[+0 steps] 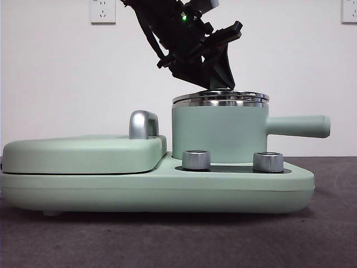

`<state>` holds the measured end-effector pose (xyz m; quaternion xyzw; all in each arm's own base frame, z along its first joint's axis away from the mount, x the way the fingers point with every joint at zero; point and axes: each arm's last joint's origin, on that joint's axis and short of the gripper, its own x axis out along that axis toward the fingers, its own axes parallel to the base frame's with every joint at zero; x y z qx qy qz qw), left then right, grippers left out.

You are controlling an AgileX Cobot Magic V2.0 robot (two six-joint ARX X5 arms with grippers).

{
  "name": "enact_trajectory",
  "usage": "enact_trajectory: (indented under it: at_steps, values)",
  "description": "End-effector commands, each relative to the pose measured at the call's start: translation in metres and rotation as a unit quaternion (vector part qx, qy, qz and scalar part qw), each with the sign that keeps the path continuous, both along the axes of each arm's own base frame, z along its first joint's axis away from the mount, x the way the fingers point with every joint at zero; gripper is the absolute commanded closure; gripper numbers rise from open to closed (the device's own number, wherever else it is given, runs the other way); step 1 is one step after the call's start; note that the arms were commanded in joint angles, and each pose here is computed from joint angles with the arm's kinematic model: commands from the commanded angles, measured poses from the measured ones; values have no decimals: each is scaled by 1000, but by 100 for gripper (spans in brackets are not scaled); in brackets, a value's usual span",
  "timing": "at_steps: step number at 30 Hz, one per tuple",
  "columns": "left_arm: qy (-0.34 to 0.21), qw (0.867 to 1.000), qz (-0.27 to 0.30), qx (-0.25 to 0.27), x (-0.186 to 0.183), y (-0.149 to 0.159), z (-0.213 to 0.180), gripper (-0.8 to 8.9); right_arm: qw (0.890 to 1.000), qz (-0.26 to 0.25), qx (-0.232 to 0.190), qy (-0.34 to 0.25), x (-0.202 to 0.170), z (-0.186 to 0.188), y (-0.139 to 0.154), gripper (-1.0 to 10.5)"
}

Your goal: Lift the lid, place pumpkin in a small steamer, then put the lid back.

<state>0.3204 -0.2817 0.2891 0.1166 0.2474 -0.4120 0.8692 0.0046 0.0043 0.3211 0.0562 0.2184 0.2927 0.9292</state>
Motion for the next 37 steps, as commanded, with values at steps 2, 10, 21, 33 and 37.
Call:
enact_trajectory:
  at_steps: [2, 10, 21, 33, 37]
  values:
    - [1, 1000, -9, 3, 1, -9, -2, 702, 1000, -1, 13, -9, 0, 3, 0, 432]
    - [-26, 996, -67, 60, -12, -17, -7, 701, 1000, -8, 12, -12, 0, 4, -1, 432]
    - [-27, 995, -68, 60, -12, -18, -7, 699, 1000, -12, 14, -11, 0, 4, -1, 432]
    - [-50, 996, -65, 40, -10, -20, 7, 324, 1000, -12, 13, -11, 0, 4, -1, 432]
    - [-42, 997, -58, 32, -11, -19, 29, 310, 1000, -12, 14, -10, 0, 4, -1, 432]
